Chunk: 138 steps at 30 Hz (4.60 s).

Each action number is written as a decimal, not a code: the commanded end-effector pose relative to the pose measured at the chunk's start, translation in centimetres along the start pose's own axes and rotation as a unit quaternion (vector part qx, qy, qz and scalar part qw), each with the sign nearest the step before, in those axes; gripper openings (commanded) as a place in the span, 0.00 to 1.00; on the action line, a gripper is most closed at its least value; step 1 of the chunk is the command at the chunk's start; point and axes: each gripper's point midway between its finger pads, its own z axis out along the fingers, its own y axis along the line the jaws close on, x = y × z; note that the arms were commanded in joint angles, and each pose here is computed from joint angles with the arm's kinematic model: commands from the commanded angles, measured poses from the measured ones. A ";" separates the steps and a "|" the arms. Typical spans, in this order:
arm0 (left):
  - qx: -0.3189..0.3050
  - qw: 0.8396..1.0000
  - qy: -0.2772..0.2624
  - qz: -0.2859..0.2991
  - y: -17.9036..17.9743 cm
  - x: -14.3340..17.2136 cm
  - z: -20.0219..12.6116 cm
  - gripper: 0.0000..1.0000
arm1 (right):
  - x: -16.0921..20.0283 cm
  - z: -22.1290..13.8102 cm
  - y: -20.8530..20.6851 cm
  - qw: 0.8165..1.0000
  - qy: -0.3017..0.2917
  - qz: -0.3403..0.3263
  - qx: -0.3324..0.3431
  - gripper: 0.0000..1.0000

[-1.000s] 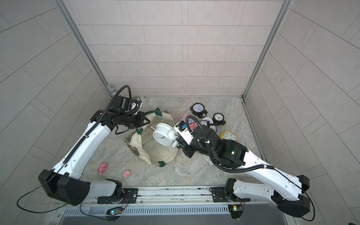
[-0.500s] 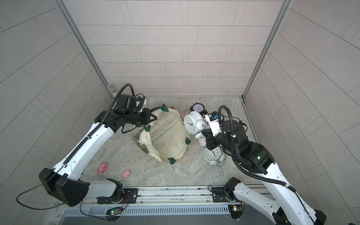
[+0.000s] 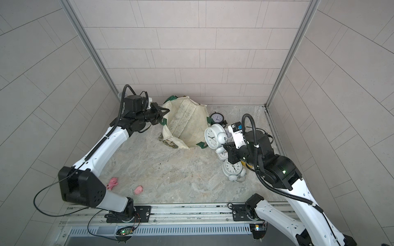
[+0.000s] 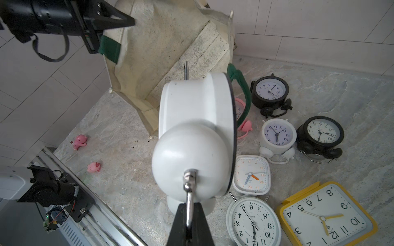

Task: Take the alarm clock out of the canvas bag
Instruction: Place the canvas bag at the center of the board, then place the alarm at the center of the board, then reset both arms

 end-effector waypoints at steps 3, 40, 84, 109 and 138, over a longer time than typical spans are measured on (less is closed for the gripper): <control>0.015 0.998 0.012 -0.068 2.7 -4.1 1.5 0.00 | -1.8 -0.5 0.9 0.999 -0.035 0.010 -0.023 0.00; -0.219 0.949 -0.103 0.201 5.1 -4.5 -10.6 0.76 | 7.6 12.4 2.9 0.970 0.115 0.150 -0.153 0.00; -0.111 0.941 -0.158 0.279 3.6 -0.2 -15.3 0.76 | 18.5 19.1 -6.6 0.925 0.219 0.308 -0.028 0.12; -0.135 0.929 -0.224 0.260 4.1 -0.6 -16.3 0.66 | 19.5 19.8 -7.1 0.919 0.244 0.308 -0.016 0.36; -0.374 0.770 -0.397 0.331 18.0 -5.2 -17.6 0.80 | 1.8 9.1 -12.7 0.982 -0.064 0.075 0.159 0.77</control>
